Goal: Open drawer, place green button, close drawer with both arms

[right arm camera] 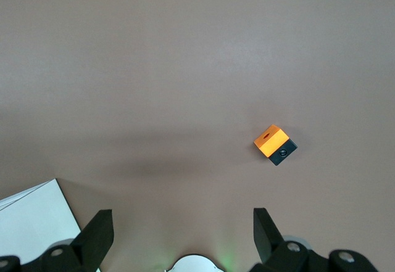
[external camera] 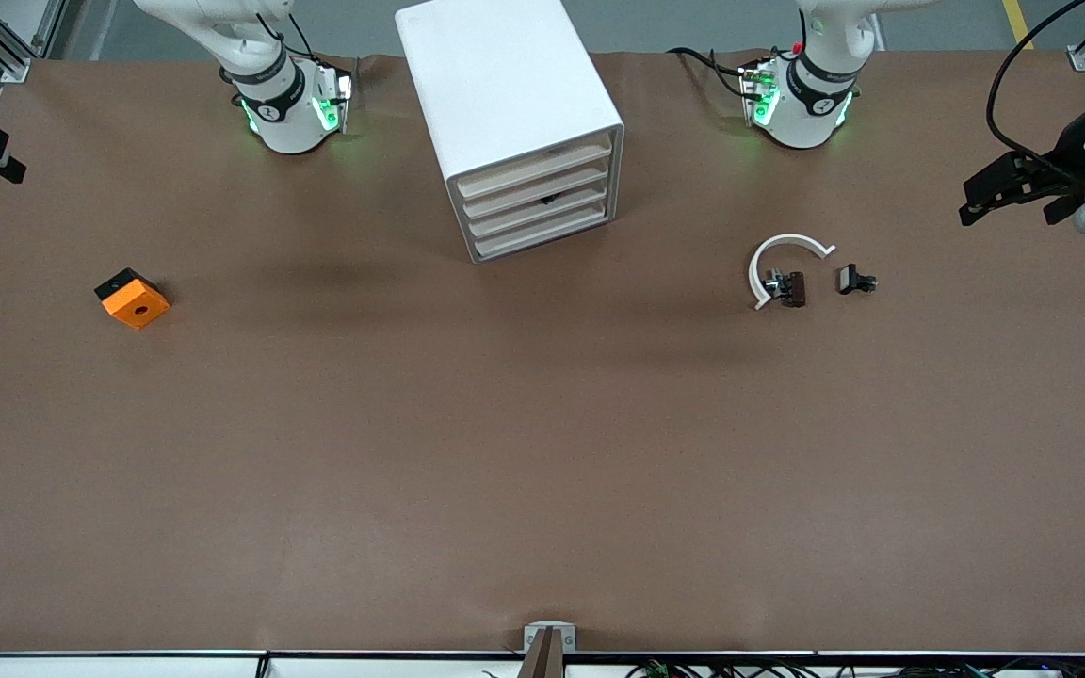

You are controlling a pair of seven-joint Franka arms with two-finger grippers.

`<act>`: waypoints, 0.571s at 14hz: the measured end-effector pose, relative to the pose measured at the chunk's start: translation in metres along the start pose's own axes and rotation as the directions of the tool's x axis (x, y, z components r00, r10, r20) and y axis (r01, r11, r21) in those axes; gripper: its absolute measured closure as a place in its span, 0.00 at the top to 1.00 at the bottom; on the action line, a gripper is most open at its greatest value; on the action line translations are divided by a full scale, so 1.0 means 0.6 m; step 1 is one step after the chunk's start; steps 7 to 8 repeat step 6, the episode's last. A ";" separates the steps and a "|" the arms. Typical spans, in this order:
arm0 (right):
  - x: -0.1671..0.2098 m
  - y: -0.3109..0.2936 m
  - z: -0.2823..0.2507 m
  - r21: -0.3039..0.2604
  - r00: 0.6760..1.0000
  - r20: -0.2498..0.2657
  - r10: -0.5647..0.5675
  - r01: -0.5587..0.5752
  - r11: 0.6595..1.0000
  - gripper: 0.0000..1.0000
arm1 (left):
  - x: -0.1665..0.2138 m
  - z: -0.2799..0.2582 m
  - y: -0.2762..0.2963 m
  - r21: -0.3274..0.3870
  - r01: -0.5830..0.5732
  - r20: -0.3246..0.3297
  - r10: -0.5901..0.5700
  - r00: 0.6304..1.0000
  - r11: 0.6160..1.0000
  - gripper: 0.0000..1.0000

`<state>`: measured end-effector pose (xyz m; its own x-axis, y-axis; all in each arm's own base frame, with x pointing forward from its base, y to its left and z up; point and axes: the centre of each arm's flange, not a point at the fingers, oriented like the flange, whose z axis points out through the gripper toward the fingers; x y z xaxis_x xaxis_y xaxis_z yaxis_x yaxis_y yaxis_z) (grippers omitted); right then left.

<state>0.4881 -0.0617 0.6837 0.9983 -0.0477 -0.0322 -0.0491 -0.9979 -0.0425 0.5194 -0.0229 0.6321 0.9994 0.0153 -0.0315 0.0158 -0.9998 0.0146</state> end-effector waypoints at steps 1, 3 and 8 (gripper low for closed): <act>0.000 0.000 0.000 0.000 1.000 0.000 0.000 0.000 1.000 1.00 | 0.000 0.000 0.000 0.000 0.000 0.000 0.000 1.000 1.000 1.00; 0.000 0.000 0.000 0.000 1.000 0.000 0.000 0.000 1.000 1.00 | 0.000 -0.001 0.000 0.000 0.000 -0.001 0.000 1.000 1.000 1.00; 0.000 0.000 0.000 0.000 1.000 0.000 0.000 0.000 1.000 1.00 | 0.000 -0.001 0.001 0.000 -0.001 -0.002 0.001 1.000 1.000 1.00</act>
